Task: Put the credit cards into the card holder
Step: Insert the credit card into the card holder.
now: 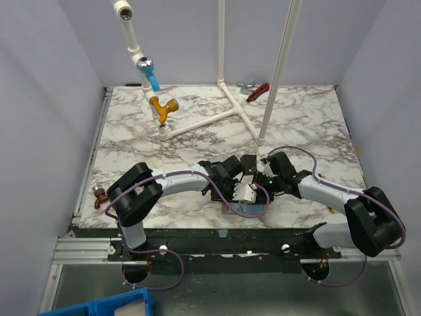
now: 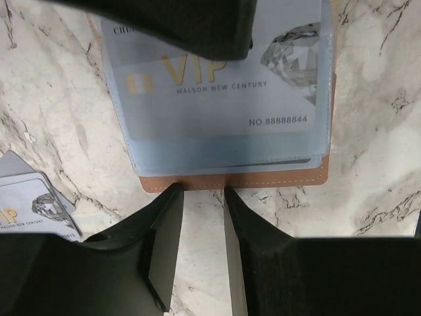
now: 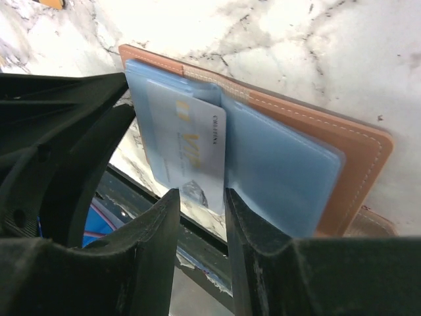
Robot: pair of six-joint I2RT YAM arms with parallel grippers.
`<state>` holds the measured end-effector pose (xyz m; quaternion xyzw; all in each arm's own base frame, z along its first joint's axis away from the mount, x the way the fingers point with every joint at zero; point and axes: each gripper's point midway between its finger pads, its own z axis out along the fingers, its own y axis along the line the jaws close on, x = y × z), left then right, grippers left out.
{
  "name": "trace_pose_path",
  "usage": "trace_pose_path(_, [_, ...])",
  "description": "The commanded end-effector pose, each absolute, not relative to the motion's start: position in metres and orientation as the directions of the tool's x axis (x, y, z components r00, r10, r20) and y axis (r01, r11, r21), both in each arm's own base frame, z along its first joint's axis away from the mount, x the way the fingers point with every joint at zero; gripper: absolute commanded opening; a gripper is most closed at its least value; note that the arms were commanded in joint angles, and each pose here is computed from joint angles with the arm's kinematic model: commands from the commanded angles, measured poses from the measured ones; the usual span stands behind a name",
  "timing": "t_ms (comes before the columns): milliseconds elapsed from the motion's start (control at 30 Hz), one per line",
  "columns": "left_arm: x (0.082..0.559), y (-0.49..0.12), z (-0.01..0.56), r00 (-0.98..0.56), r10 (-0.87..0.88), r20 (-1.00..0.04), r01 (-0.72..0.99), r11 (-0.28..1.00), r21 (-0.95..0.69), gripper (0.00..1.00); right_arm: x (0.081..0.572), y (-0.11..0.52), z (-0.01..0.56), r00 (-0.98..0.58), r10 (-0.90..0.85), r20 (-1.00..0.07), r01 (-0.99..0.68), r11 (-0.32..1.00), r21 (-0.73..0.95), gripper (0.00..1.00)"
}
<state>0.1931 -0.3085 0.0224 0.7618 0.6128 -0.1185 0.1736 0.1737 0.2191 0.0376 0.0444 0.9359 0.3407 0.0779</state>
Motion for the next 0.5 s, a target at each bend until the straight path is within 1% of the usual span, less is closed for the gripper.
trace_pose_path(0, [0.194,-0.302,0.027,0.221,0.888,-0.402,0.975,-0.192,0.113,0.33,0.172,0.208,0.036,-0.984,0.127,-0.125,0.026,0.797,0.604,0.38])
trace_pose_path(100, [0.194,-0.302,0.028,0.217,0.888,-0.406,0.976,-0.186,0.114,0.33,0.172,0.207,0.034,-0.986,0.115,-0.123,0.018,0.799,0.601,0.4])
trace_pose_path(167, [0.195,-0.303,0.029,0.214,0.887,-0.409,0.976,-0.182,0.116,0.33,0.173,0.208,0.034,-0.987,0.113,-0.117,0.02,0.799,0.601,0.39])
trace_pose_path(200, [0.195,-0.303,0.029,0.214,0.887,-0.409,0.976,-0.182,0.116,0.33,0.174,0.208,0.033,-0.986,0.121,-0.115,0.028,0.8,0.6,0.37])
trace_pose_path(267, [0.195,-0.304,0.029,0.212,0.886,-0.411,0.977,-0.18,0.117,0.33,0.179,0.209,0.034,-0.983,0.137,-0.123,0.037,0.801,0.597,0.25])
trace_pose_path(300, [0.196,-0.305,0.029,0.213,0.886,-0.412,0.977,-0.179,0.119,0.33,0.181,0.208,0.034,-0.981,0.144,-0.128,0.041,0.804,0.593,0.18])
trace_pose_path(333, [0.196,-0.305,0.029,0.211,0.887,-0.412,0.977,-0.178,0.118,0.33,0.183,0.208,0.034,-0.979,0.15,-0.136,0.042,0.807,0.589,0.13])
trace_pose_path(367, [0.196,-0.305,0.029,0.209,0.887,-0.412,0.977,-0.176,0.117,0.33,0.184,0.207,0.033,-0.978,0.155,-0.143,0.044,0.811,0.583,0.11])
trace_pose_path(467, [0.196,-0.306,0.028,0.21,0.887,-0.412,0.977,-0.178,0.115,0.33,0.186,0.206,0.031,-0.976,0.163,-0.144,0.051,0.815,0.577,0.11])
